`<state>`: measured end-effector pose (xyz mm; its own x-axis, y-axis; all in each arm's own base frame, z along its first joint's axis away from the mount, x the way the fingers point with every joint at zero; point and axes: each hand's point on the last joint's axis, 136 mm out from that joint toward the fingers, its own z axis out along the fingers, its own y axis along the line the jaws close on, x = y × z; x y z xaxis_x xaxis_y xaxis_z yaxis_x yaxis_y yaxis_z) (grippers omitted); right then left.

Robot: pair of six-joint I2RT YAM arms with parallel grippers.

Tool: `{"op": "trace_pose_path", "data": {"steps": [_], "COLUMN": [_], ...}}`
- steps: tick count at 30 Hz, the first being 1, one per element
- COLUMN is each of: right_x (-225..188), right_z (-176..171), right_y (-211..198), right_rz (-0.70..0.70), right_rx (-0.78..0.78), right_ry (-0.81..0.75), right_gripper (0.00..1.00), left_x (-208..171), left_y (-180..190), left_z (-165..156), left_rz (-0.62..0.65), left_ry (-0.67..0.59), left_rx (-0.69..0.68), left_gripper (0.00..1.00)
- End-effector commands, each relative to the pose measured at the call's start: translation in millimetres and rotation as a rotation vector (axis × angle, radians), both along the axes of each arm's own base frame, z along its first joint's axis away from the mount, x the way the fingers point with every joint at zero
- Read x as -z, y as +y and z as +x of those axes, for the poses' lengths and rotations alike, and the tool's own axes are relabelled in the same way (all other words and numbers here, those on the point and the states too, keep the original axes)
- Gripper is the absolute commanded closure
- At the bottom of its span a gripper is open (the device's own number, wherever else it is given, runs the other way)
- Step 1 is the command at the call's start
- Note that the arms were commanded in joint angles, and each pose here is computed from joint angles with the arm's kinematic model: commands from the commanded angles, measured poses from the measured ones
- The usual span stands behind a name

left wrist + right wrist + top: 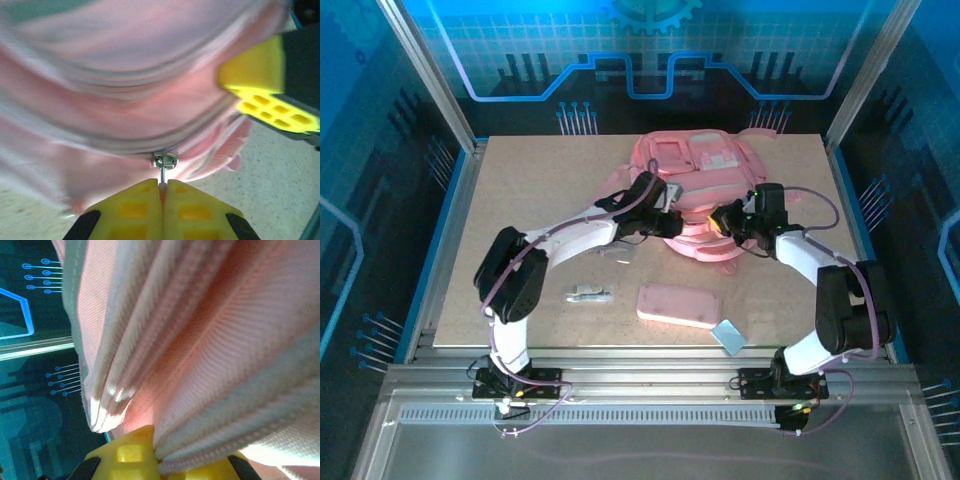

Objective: Pack books, pencil case, and school supplies into a backpack

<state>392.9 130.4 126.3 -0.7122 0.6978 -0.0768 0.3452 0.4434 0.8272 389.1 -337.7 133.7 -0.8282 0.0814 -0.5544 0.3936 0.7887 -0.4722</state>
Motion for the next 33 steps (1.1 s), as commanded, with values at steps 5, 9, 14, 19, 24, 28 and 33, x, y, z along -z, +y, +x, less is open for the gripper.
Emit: {"op": "trace_pose_path", "data": {"steps": [5, 9, 14, 19, 24, 28, 33], "right_x": [-29.8, -31.0, -32.7, -56.5, -71.7, -68.9, -49.7], "right_z": [1.5, -1.3, -4.5, -1.2, -25.4, -59.3, -110.1], "right_y": [-22.7, -20.4, -19.1, 4.3, 36.1, 55.9, 74.6], "right_rz": [-0.095, -0.099, -0.129, -0.109, -0.229, -0.328, -0.443], "right_rx": [0.027, 0.006, -0.024, -0.168, -0.427, -0.620, -0.888], "right_ry": [-0.108, -0.111, -0.118, -0.225, -0.279, -0.312, -0.283], "right_gripper": [1.00, 1.00, 1.00, 1.00, 0.33, 0.07, 0.00], "left_x": [-0.4, -0.3, 7.2, 14.8, 6.9, -13.1, -24.8], "left_y": [127.2, 147.8, 160.1, 162.3, 158.2, 164.4, 175.7], "left_z": [67.3, 108.2, 158.0, 178.3, 163.1, 137.3, 94.8], "left_rz": [0.163, 0.215, 0.279, 0.271, 0.223, 0.204, 0.190], "left_ry": [-0.126, -0.222, -0.302, -0.267, -0.215, -0.200, -0.127], "left_rx": [-0.352, -0.432, -0.549, -0.614, -0.597, -0.583, -0.548], "left_gripper": [1.00, 1.00, 1.00, 1.00, 0.29, 0.01, 0.01]}}
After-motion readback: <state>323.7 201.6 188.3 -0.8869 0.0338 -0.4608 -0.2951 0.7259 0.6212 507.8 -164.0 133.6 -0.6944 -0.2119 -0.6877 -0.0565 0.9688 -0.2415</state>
